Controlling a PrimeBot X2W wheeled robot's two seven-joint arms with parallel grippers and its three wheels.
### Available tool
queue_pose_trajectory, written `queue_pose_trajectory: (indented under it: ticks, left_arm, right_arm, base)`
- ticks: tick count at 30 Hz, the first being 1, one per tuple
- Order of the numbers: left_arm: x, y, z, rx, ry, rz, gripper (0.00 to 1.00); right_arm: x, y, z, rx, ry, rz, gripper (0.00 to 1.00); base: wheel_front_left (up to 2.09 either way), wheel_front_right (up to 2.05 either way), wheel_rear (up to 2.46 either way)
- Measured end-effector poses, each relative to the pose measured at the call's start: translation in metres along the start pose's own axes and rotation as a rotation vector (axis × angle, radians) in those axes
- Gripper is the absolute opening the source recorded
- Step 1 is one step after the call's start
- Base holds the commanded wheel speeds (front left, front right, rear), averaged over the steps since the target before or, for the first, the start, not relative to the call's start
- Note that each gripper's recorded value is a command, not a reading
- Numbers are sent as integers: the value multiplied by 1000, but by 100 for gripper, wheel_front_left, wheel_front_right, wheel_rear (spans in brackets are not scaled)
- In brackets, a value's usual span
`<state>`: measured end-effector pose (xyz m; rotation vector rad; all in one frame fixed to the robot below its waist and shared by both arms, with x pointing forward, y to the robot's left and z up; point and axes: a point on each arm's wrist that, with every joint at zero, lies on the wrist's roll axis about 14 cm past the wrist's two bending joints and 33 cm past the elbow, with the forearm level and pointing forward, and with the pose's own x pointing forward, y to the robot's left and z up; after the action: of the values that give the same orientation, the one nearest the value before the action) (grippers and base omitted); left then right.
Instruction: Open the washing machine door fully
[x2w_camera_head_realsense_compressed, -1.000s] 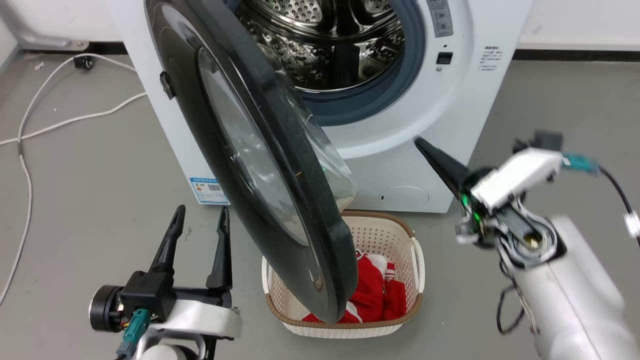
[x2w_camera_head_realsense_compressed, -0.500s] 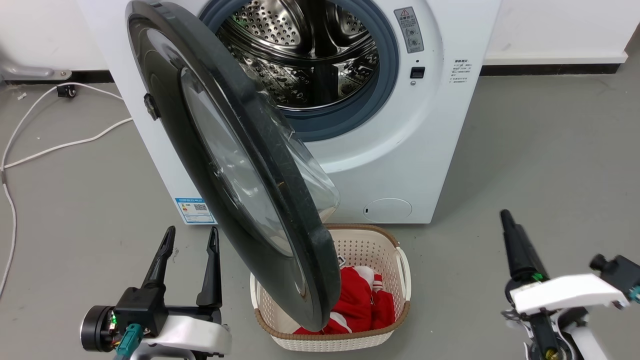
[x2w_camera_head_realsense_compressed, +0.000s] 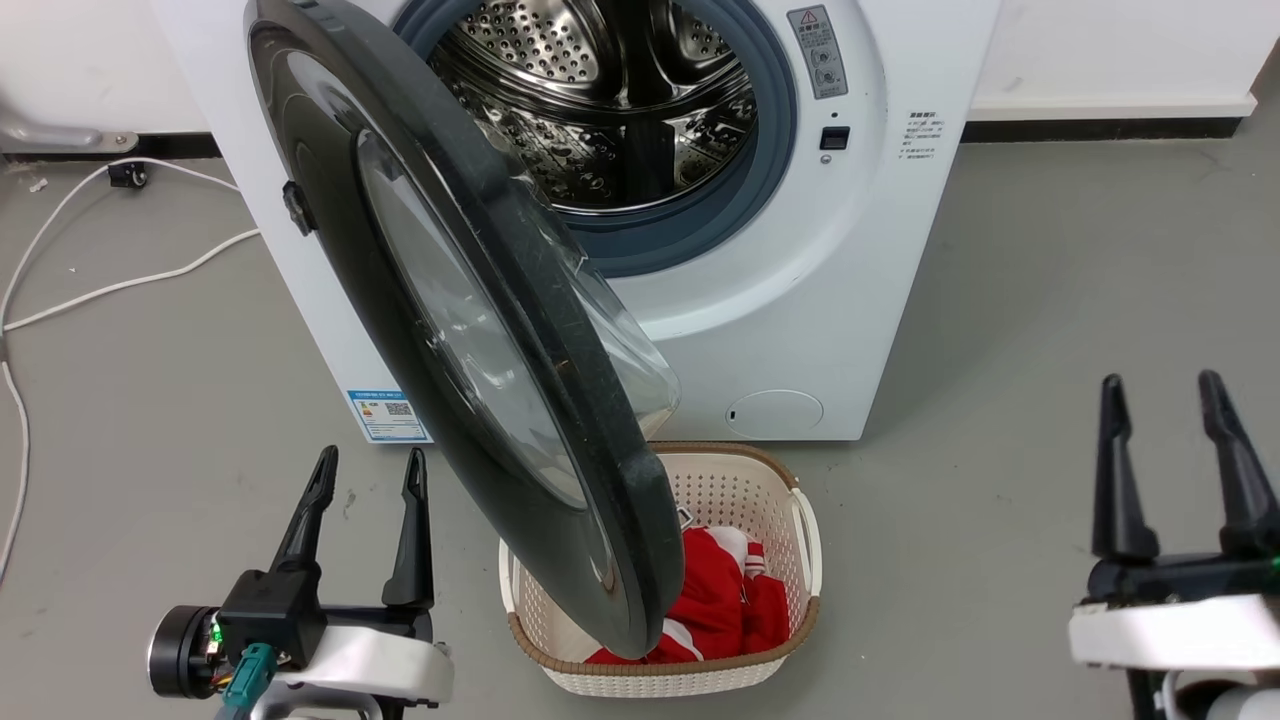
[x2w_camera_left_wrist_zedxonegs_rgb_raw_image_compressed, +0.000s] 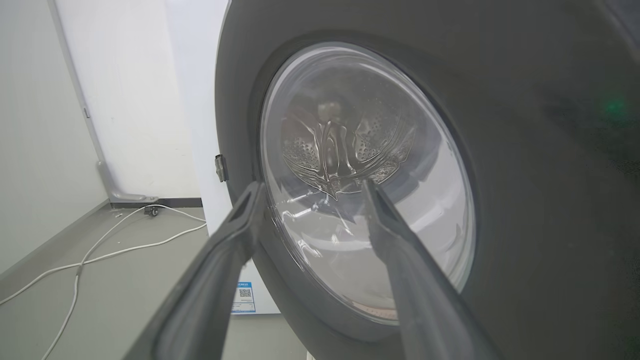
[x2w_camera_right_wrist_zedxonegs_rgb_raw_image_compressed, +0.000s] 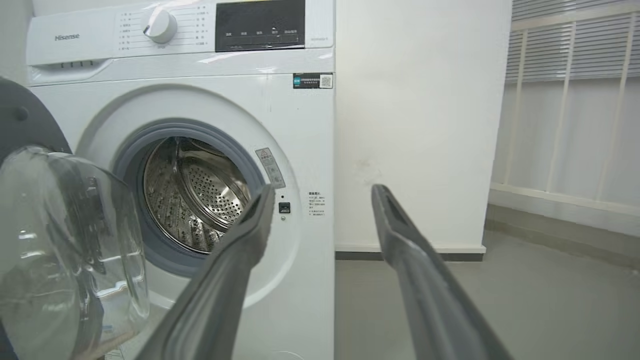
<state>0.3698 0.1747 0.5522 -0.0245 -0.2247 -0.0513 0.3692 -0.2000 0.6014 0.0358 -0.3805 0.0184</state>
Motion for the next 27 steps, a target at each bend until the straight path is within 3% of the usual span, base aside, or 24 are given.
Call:
queue_pose_trajectory:
  ticks: [6,13,26,27]
  left_arm:
    - [2,-1,2,1,-8,-8,100]
    - [3,-3,3,3,-9,-15,100]
    - [4,-6,2,5,-8,-23,100]
    - [4,-6,2,4,-8,-24,87]
  right_arm:
    - [-17,22,-8,-32,44,67,100]
    - [-35,15,-38,18,152,39,100]
    - [-34,10,-41,17,157,22,100]
    - [-34,10,-41,17,156,21,100]
  base:
    - [0,0,0]
    - [0,0,0]
    - [0,0,0]
    - [0,0,0]
